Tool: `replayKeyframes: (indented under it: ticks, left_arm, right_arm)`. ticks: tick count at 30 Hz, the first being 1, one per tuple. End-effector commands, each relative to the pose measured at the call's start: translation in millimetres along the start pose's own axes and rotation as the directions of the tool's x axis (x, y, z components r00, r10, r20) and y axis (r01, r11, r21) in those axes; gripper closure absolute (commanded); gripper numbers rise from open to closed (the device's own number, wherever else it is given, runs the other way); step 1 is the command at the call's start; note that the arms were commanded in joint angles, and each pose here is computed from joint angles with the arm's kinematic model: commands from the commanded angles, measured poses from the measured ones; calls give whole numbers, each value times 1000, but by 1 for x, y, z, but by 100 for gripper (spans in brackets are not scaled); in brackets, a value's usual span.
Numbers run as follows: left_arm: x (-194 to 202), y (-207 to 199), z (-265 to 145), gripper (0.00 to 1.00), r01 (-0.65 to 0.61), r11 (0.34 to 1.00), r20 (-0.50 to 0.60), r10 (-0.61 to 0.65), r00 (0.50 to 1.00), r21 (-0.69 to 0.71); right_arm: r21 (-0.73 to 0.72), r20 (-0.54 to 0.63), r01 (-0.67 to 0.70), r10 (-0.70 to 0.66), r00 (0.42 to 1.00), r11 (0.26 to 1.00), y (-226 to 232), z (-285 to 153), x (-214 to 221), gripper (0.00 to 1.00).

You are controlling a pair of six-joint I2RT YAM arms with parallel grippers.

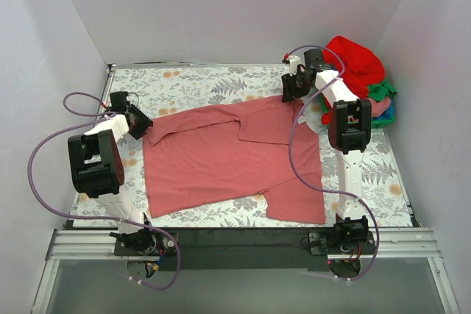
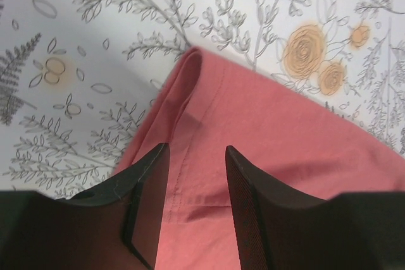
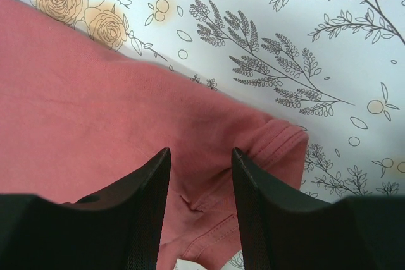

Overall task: Fold and stack the t-shirts
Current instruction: Fold the tshirt

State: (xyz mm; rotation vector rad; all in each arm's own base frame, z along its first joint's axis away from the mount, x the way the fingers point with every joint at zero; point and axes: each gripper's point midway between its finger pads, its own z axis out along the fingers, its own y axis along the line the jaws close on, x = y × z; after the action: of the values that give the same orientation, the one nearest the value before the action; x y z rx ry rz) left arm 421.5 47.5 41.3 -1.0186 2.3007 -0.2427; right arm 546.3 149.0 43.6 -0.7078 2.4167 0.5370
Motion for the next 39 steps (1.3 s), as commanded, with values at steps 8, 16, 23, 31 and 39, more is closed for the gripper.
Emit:
replayKeyframes:
  ticks: [8,16,23,31,39]
  left_arm:
    - [16,17,-32,60,74,994,-44,-78,996,-79]
    - [30,17,-43,64,105,993,-80,-110,991,-62]
    - [39,18,-38,68,107,992,-111,-113,987,-65]
    - [44,22,-28,70,99,992,-133,-109,985,-78]
    - [47,27,-24,70,85,991,-134,-98,986,-100]
  right_arm:
    - [25,93,22,-24,995,999,0,-28,-32,50]
    - [25,92,15,-18,996,1000,0,-28,-31,50]
    - [24,88,12,-14,996,1000,-1,-26,-29,50]
    - [20,85,16,-17,996,1000,1,-25,-27,50]
    - [27,91,15,-17,996,1000,-2,-26,-29,50]
